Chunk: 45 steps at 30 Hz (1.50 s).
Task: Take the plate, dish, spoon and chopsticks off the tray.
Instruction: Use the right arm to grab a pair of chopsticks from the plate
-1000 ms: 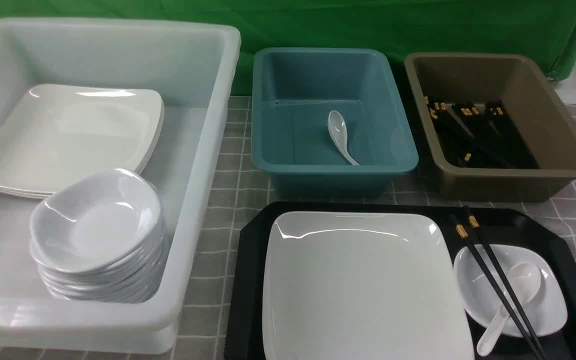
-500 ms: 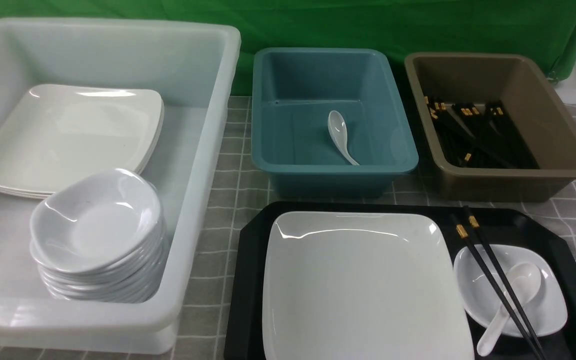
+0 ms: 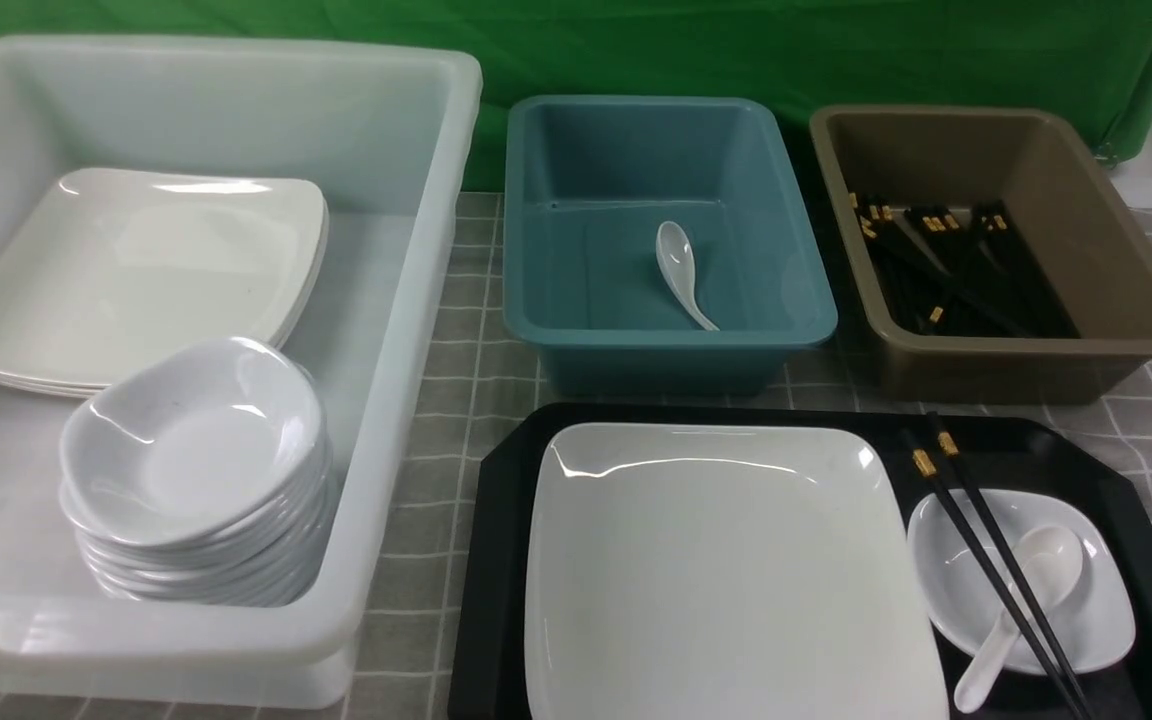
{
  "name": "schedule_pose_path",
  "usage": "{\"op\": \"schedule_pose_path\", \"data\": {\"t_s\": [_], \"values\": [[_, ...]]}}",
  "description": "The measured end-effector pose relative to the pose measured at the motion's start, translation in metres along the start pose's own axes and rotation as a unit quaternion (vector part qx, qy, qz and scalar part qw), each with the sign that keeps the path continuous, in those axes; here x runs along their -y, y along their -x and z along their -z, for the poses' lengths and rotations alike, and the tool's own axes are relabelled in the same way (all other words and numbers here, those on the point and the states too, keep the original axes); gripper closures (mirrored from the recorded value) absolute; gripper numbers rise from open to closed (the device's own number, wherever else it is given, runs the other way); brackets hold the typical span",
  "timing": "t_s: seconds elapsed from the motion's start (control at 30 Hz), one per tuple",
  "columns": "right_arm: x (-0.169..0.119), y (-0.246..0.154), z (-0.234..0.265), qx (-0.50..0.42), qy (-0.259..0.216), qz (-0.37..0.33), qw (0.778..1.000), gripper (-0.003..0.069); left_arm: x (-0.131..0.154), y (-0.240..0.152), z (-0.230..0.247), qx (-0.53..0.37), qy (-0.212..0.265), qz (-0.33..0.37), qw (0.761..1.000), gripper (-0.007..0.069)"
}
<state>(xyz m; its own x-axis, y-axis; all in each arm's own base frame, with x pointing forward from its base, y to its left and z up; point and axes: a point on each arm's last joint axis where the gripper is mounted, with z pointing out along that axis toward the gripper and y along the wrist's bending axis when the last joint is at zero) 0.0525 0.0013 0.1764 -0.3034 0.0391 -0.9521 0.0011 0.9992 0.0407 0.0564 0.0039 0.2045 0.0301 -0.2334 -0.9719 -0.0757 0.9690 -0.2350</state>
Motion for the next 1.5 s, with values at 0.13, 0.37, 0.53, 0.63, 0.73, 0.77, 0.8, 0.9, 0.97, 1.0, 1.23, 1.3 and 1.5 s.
{"op": "schedule_pose_path", "data": {"t_s": [0.13, 0.37, 0.53, 0.63, 0.73, 0.77, 0.8, 0.9, 0.97, 1.0, 1.23, 1.3, 1.5], "values": [[0.000, 0.000, 0.000, 0.000, 0.000, 0.000, 1.000, 0.0421, -0.001, 0.012, 0.001, 0.069, -0.002, 0.146, 0.987, 0.0615], [0.000, 0.000, 0.000, 0.000, 0.000, 0.000, 1.000, 0.0421, 0.006, 0.037, 0.005, 0.099, -0.031, 0.208, 0.973, 0.0615], [0.000, 0.000, 0.000, 0.000, 0.000, 0.000, 1.000, 0.0421, 0.032, 0.093, 0.004, -0.023, -0.064, 0.071, 0.995, 0.0615], [0.000, 0.000, 0.000, 0.000, 0.000, -0.003, 1.000, 0.0421, 0.044, 0.110, -0.014, -0.125, -0.045, 0.005, 0.991, 0.0615], [0.000, 0.000, 0.000, 0.000, 0.000, 0.000, 1.000, 0.0421, 0.051, 0.117, -0.032, -0.214, -0.084, -0.027, 0.973, 0.0615], [0.000, 0.000, 0.000, 0.000, 0.000, 0.000, 1.000, 0.0421, 0.055, 0.118, -0.041, -0.240, -0.089, -0.039, 0.966, 0.0615], [0.000, 0.000, 0.000, 0.000, 0.000, 0.000, 1.000, 0.0421, 0.062, 0.118, -0.055, -0.267, -0.107, -0.054, 0.956, 0.0615], [0.000, 0.000, 0.000, 0.000, 0.000, -0.003, 1.000, 0.0421, 0.077, 0.112, -0.072, -0.295, -0.151, -0.080, 0.940, 0.0615], [0.000, 0.000, 0.000, 0.000, 0.000, 0.000, 1.000, 0.0421, 0.090, 0.104, -0.078, -0.311, -0.185, -0.098, 0.927, 0.0615], [0.000, 0.000, 0.000, 0.000, 0.000, 0.000, 1.000, 0.0421, 0.104, 0.097, -0.080, -0.322, -0.224, -0.118, 0.912, 0.0615], [0.000, 0.000, 0.000, 0.000, 0.000, 0.000, 1.000, 0.0421, 0.150, 0.092, -0.067, -0.262, -0.363, -0.163, 0.879, 0.0615], [0.000, 0.001, 0.000, 0.005, 0.000, -0.003, 1.000, 0.0421, 0.153, 0.094, -0.065, -0.248, -0.375, -0.160, 0.879, 0.0615], [-0.001, 0.015, 0.001, 0.079, 0.018, -0.127, 0.989, 0.0421, 0.153, 0.096, -0.061, -0.247, -0.382, -0.160, 0.876, 0.0615]]}}
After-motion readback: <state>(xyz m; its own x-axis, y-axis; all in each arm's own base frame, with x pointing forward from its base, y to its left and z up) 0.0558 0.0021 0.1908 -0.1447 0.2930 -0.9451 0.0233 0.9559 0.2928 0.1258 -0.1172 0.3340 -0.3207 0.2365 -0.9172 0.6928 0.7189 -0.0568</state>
